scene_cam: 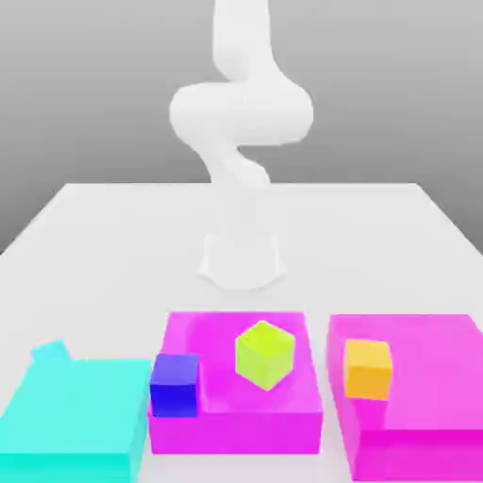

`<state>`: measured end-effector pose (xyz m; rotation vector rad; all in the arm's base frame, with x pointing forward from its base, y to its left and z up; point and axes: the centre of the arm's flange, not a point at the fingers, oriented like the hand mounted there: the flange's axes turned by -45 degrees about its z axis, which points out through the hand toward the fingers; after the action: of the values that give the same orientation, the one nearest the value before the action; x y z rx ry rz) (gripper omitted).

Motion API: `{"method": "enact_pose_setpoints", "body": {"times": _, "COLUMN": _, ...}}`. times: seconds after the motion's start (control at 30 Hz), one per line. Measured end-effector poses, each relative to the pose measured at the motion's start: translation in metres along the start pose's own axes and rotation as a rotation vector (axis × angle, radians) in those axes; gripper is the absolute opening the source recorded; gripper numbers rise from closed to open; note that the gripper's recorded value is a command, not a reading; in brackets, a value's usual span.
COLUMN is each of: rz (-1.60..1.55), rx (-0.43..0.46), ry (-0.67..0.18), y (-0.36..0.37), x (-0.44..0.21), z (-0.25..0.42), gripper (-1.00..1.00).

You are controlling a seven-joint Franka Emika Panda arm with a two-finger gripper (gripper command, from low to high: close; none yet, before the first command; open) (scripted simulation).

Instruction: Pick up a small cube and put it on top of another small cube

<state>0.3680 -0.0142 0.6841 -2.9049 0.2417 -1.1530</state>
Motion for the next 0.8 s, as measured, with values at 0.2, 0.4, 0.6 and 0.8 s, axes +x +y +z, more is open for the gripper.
{"method": "enact_pose_setpoints", "body": {"times": 0.2, "rz": 0.325, "rx": -0.135, "ry": -0.09, "y": 0.043, "x": -0.011, "z": 0.082, "gripper": 0.0}}
{"method": "enact_pose_setpoints", "body": {"times": 0.4, "rz": 0.647, "rx": -0.269, "ry": -0.156, "y": 0.097, "x": -0.037, "z": 0.153, "gripper": 0.0}}
{"method": "enact_pose_setpoints", "body": {"times": 0.6, "rz": 0.92, "rx": -0.381, "ry": -0.196, "y": 0.146, "x": -0.072, "z": 0.204, "gripper": 0.0}}
{"method": "enact_pose_setpoints", "body": {"times": 0.8, "rz": 1.305, "rx": -0.537, "ry": -0.234, "y": 0.212, "x": -0.136, "z": 0.26, "gripper": 0.0}}
